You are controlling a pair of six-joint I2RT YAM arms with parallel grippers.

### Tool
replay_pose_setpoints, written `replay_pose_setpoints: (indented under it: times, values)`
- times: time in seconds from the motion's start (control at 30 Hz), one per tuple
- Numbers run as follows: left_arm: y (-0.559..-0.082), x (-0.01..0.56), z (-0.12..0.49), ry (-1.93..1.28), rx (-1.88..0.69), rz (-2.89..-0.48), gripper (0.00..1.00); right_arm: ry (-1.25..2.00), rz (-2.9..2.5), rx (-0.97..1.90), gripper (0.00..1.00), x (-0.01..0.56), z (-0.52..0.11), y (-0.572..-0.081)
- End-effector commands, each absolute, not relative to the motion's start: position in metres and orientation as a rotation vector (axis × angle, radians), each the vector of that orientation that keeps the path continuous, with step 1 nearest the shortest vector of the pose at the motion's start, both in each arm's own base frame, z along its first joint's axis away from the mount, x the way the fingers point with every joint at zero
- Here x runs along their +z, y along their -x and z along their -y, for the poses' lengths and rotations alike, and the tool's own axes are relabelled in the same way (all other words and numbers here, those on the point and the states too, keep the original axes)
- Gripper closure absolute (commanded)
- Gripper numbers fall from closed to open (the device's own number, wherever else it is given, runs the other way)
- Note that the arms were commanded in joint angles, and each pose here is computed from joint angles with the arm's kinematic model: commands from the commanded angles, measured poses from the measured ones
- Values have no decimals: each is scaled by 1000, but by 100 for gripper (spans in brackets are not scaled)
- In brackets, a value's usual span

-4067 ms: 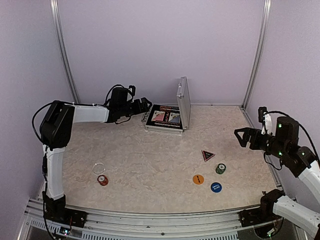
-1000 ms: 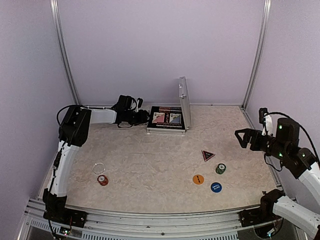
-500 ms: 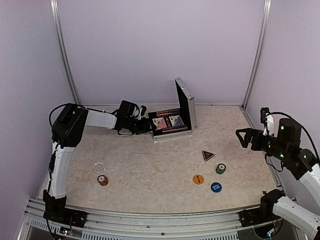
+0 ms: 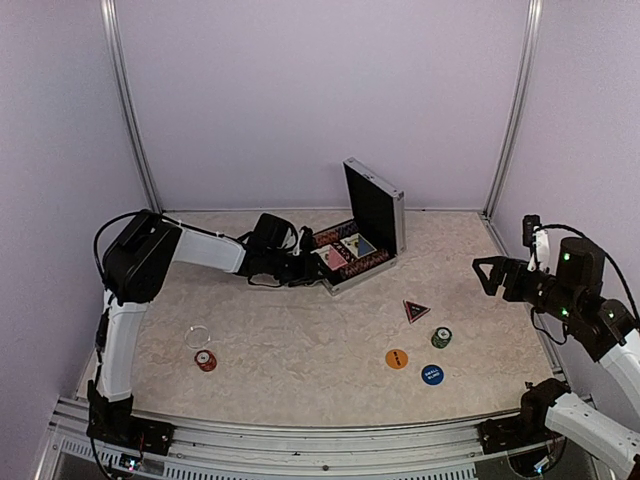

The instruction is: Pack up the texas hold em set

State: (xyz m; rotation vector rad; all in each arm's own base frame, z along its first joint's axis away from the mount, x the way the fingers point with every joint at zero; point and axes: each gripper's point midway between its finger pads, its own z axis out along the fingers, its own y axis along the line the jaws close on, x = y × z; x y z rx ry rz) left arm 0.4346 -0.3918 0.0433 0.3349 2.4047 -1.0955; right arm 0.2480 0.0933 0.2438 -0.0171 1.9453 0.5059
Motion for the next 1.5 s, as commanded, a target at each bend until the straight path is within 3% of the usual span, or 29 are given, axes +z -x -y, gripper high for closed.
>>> replay_pose_setpoints:
  times: [0.0, 0.87, 1.47]
  values:
    - [-394, 41, 415, -371, -1182, -2470, 40, 12, -1935, 512, 0, 245, -94, -246]
    - [-324, 57, 510, -404, -1358, -2419, 38, 15, -1944, 505, 0, 243, -94, -248]
    - [-341, 116, 457, -283, -1359, -2286, 30, 21, -1967, 504, 0, 238, -96, -250]
